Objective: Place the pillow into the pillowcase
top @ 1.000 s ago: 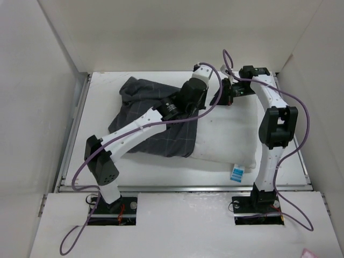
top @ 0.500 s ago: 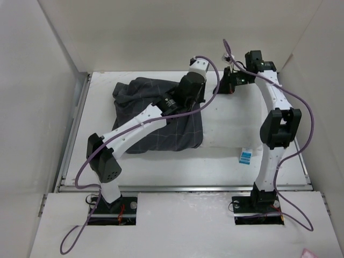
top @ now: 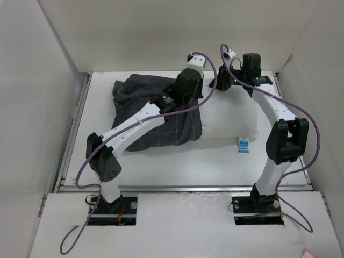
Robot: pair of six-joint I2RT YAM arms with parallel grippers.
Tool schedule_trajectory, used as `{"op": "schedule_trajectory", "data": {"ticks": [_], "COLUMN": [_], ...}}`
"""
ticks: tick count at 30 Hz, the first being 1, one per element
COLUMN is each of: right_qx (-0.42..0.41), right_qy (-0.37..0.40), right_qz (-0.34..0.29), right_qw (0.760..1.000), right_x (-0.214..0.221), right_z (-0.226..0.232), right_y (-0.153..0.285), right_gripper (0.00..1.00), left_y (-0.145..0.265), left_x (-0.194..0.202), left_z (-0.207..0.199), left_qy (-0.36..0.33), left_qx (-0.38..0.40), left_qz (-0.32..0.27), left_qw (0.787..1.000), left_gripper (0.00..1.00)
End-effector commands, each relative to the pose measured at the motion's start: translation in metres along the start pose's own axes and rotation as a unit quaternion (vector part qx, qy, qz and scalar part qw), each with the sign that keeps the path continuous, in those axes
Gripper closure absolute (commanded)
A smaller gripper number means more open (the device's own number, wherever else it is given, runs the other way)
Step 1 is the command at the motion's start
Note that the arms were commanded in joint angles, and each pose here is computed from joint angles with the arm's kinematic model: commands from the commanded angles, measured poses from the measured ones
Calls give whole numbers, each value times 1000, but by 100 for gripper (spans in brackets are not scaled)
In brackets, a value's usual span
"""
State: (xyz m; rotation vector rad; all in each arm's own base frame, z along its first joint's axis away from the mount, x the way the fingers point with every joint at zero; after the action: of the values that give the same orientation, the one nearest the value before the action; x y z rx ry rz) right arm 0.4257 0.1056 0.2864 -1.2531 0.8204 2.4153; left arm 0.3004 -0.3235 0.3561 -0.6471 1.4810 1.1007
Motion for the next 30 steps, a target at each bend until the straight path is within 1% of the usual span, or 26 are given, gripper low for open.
{"op": "schedule_trajectory", "data": {"ticks": [1, 2, 3, 4, 5, 6, 7, 8, 9, 10, 11, 12, 13, 14, 16, 18, 19, 21, 22, 24, 25, 26, 27, 28, 29, 30], "right_qx": [-90, -118, -133, -156, -183, -202, -204, -219, -229, -238, -250, -248, -231, -214, -203, -201, -202, -192, -195, -178, -170, -147, -134, -131, -114, -117], "right_qy": [56, 59, 76, 96, 105, 115, 96, 121, 110, 111, 99, 87, 72, 50, 23, 12, 10, 0, 10, 5, 7, -1, -10, -36, -64, -88], "right_qz": [-99, -86, -94, -98, -100, -119, -114, -142, -144, -162, -186, -189, -205, -207, -210, -213, -214, -218, -230, -248, -266, -293, -304, -313, -338, -345], "right_qw": [989, 987, 984, 978, 972, 965, 968, 958, 956, 951, 945, 946, 948, 953, 956, 956, 956, 957, 953, 952, 949, 945, 943, 940, 932, 927], "right_x": [-34, -25, -27, -27, -26, -24, -17, -22, -10, -10, -10, -5, -4, -3, 7, 13, 14, 21, 21, 27, 26, 26, 32, 34, 35, 38], "right_z": [40, 48, 60, 72, 85, 104, 108, 120, 127, 139, 146, 148, 150, 144, 137, 135, 139, 140, 147, 161, 168, 176, 178, 180, 178, 180], "right_y": [9, 7, 17, 19, 21, 28, 33, 36, 32, 36, 34, 29, 22, 17, 6, -1, -4, -10, -8, -16, -15, -21, -23, -24, -25, -26], "right_gripper": [100, 100, 100, 100, 100, 100, 100, 100, 100, 100, 100, 100, 100, 100, 100, 100, 100, 100, 100, 100, 100, 100, 100, 100, 100, 100], "left_y": [12, 9, 9, 7, 3, 0, 1, -2, -1, -4, -3, 0, 3, 6, 33, 58, 68, 77, 82, 82, 77, 76, 75, 78, 75, 79], "left_x": [-43, -40, -40, -46, -42, -46, -49, -48, -51, -51, -54, -57, -59, -59, -65, -64, -63, -54, -55, -48, -39, -33, -31, -29, -20, -20], "left_z": [-1, -2, -1, 2, 2, 4, 5, 1, 0, -3, -8, -10, -12, -13, -24, -22, -24, -25, -24, -31, -37, -41, -44, -48, -53, -57], "left_qy": [26, 24, 25, 28, 27, 35, 37, 42, 42, 41, 42, 41, 39, 38, 29, 30, 32, 28, 26, 21, 16, 5, 3, 0, -2, -4], "left_qx": [18, 18, 13, 8, 3, -1, -1, 9, 18, 30, 62, 81, 97, 108, 165, 204, 240, 269, 283, 301, 311, 335, 347, 363, 387, 402], "left_qz": [-79, -75, -75, -81, -76, -80, -84, -83, -83, -83, -80, -80, -79, -79, -90, -110, -116, -117, -117, -96, -69, -58, -50, -44, -29, -28], "left_qw": [996, 997, 997, 996, 997, 996, 996, 996, 996, 995, 994, 993, 991, 990, 982, 972, 963, 955, 952, 949, 948, 940, 936, 931, 922, 915], "left_gripper": [100, 100, 100, 100, 100, 100, 100, 100, 100, 100, 100, 100, 100, 100, 100, 100, 100, 100, 100, 100, 100, 100, 100, 100, 100, 100]}}
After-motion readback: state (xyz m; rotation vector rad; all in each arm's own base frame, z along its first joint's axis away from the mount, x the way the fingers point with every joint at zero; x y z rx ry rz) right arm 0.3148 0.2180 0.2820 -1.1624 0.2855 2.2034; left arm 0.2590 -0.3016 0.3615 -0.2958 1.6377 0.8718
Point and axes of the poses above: each gripper's point midway between its finger pads, its own y axis back along the fingers, its own z axis along the line the jaws close on, x = y × z, the point moved 10 cm from there along y, back along the fingers, and after that the axes turned 12 degrees about -y, right-handed, at the moved point
